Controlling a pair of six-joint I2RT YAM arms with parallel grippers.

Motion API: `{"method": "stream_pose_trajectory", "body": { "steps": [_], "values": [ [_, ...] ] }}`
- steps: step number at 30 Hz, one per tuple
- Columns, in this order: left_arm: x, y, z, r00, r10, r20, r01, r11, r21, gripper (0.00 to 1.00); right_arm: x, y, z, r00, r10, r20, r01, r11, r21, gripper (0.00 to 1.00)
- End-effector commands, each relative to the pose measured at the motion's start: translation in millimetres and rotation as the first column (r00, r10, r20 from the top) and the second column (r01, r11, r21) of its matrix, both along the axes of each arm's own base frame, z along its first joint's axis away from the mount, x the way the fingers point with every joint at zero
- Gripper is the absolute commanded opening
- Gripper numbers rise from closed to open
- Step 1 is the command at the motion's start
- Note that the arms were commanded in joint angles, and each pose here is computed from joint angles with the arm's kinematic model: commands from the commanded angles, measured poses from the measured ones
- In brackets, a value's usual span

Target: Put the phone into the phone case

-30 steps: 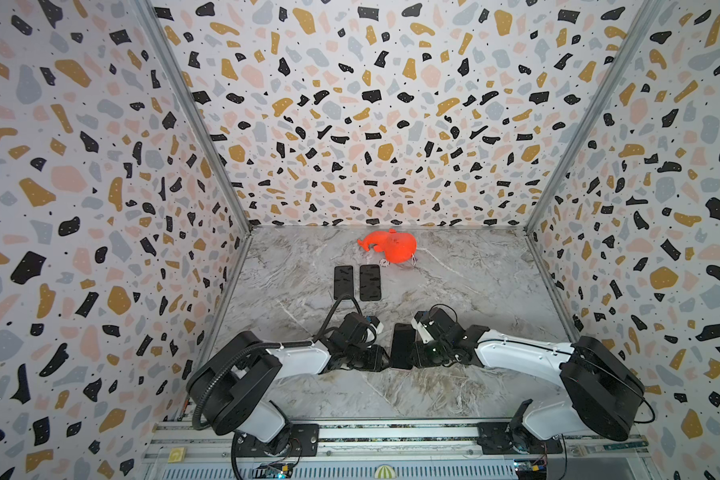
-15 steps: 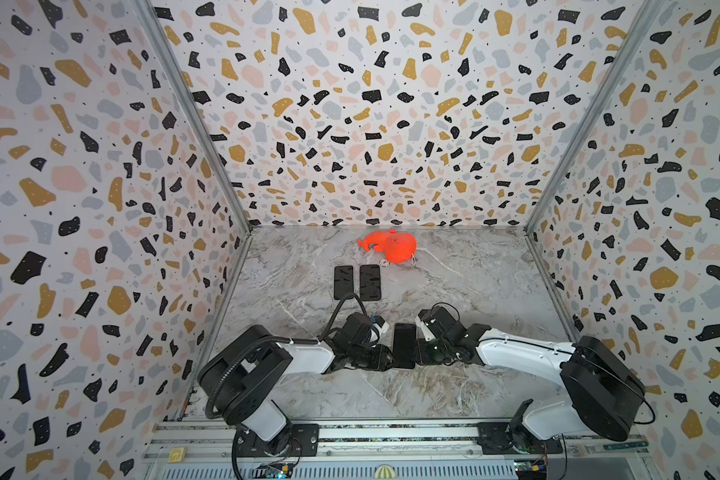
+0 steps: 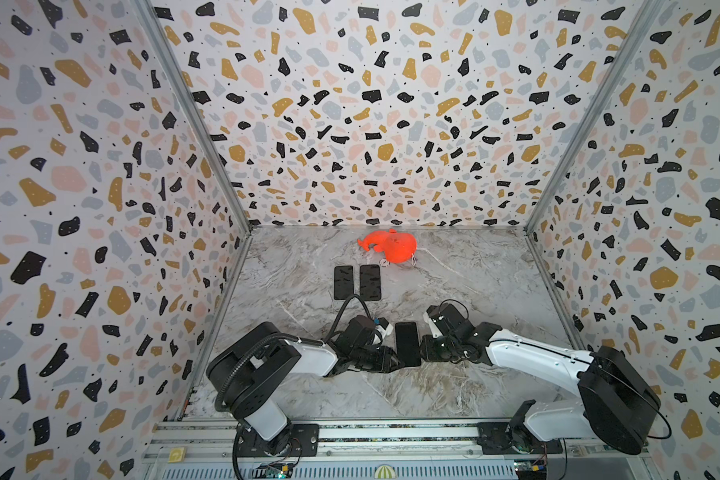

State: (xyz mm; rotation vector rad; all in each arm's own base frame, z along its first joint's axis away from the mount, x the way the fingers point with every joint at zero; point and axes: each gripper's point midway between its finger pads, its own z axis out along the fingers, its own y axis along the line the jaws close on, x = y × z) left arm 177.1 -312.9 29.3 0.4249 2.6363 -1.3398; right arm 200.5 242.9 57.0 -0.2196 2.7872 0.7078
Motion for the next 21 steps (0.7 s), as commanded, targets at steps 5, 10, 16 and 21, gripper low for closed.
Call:
{"method": "stream_pose_trajectory", "body": {
  "steps": [5,10,16,21],
  "values": [
    [-15.4,10.1,-20.6,0.998,-0.011,-0.054,0.013,0.999,0.045,0.40,-13.3,-4.6,-8.2,0.999,0.002,-0.035,-0.002,1.000,-0.014,0.23],
    [-15.8,10.5,-20.7,0.998,-0.011,-0.054,0.013,0.999,0.044,0.39,-17.1,-0.1,-10.5,0.999,0.012,-0.048,-0.012,1.000,0.001,0.20],
    [-16.0,11.7,-20.7,0.999,-0.007,-0.052,0.009,0.999,0.047,0.39,-21.8,0.0,-14.6,0.998,0.021,-0.062,-0.022,1.000,-0.007,0.18],
    [-17.8,13.5,-23.2,0.998,-0.010,-0.055,0.013,0.998,0.054,0.39,-23.7,-1.4,-18.0,0.998,0.021,-0.065,-0.022,1.000,-0.009,0.18]
  ]
}}
